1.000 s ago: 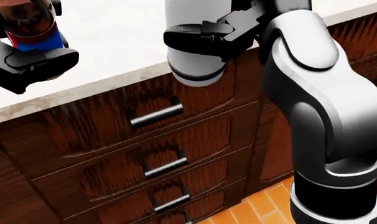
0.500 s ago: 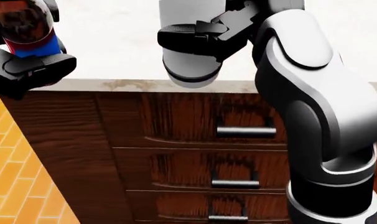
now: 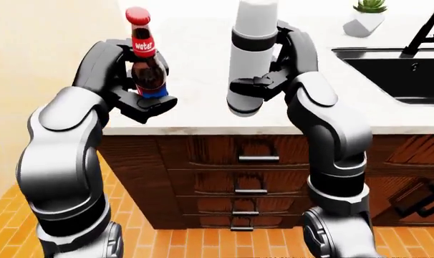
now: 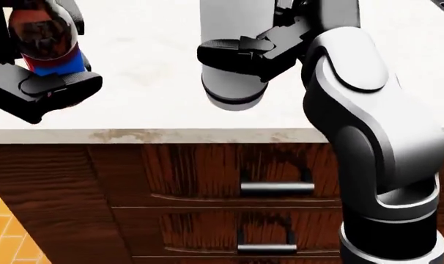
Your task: Move the drinks to the dining counter.
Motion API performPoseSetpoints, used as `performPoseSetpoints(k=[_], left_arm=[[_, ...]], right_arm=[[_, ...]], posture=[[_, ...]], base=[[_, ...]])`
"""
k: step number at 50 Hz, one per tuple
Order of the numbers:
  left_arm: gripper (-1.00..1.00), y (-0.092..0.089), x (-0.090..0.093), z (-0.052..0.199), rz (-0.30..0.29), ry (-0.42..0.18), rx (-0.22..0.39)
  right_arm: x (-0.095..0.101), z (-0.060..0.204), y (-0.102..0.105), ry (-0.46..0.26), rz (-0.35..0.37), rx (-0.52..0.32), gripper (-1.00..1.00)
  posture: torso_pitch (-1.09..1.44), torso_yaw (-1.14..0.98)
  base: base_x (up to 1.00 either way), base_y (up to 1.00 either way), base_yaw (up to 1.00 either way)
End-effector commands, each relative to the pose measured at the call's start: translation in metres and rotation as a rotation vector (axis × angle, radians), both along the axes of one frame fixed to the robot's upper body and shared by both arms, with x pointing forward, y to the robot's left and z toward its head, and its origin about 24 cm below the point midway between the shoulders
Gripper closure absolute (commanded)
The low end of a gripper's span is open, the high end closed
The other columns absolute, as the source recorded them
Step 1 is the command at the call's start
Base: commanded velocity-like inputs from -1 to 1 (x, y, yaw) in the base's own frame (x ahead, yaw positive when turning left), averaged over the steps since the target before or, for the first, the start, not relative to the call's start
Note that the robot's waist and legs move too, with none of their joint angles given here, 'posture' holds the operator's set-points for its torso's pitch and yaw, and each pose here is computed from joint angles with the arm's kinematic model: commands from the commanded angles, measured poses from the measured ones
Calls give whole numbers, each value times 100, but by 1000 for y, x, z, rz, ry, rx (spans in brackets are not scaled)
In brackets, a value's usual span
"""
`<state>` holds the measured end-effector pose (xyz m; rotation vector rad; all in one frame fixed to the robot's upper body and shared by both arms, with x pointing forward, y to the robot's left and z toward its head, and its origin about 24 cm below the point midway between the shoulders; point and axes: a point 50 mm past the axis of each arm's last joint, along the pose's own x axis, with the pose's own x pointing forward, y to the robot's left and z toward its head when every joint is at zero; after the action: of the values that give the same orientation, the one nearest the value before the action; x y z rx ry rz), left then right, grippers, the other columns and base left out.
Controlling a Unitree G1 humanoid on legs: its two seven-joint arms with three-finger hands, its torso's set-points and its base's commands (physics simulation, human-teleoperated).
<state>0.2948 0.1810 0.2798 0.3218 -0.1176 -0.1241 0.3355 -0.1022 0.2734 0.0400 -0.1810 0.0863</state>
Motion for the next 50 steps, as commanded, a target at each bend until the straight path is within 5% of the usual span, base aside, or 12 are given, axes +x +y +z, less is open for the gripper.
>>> performPoseSetpoints(k=[1,24,50], left_arm=[[100,7,-6,19,45,-111,2],[100,8,-8,24,46,-120,6],[100,1,-11,27,38,-124,16]], right_arm=[[-7,21,7,-104,33,8,100],[-9,30,9,-133,23,6,100],[25,-26,7,-110,-90,-29,100]], posture=[[0,0],[0,0],[0,0]], base=[[31,0,0],[1,0,0],[0,0,0]])
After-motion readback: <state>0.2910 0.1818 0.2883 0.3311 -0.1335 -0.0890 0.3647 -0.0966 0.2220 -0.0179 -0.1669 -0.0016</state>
